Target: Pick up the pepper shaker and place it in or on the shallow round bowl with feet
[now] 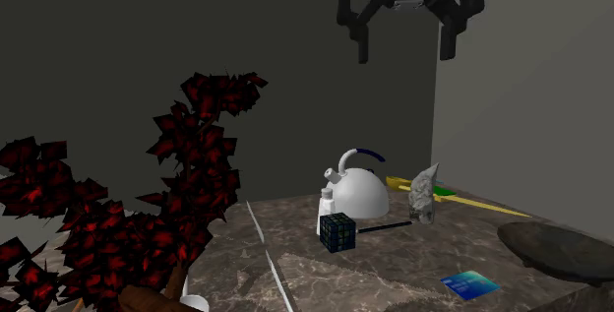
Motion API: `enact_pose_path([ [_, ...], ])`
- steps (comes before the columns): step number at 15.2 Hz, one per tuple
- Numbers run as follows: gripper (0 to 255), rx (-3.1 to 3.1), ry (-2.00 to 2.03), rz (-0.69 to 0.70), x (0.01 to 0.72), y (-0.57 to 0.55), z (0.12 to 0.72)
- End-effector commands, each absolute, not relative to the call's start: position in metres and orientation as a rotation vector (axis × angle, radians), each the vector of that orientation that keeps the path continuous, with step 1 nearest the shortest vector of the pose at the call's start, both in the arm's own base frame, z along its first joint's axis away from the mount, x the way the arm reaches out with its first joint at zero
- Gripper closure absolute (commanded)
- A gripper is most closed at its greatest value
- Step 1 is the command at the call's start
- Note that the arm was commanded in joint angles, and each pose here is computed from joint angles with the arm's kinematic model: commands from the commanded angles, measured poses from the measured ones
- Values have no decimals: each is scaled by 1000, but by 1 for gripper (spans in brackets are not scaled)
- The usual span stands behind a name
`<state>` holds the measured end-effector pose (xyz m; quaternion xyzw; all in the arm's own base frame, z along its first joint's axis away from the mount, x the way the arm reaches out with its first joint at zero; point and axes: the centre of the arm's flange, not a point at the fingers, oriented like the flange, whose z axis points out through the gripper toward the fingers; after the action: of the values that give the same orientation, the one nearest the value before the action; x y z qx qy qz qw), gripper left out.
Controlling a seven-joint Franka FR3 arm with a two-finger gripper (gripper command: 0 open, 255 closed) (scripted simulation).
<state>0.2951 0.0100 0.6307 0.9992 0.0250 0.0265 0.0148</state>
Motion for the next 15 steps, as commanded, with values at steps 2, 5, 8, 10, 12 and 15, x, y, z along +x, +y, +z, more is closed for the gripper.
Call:
enact_pose_path([
  [2,0,3108,77,88,304,14,622],
  [5,0,3102,74,103,332,26,598],
  [8,0,3097,71,119,359,37,573],
  [10,0,3093,68,130,378,45,557],
  [12,0,3089,66,140,397,53,541],
  [15,0,3083,63,156,425,64,517],
])
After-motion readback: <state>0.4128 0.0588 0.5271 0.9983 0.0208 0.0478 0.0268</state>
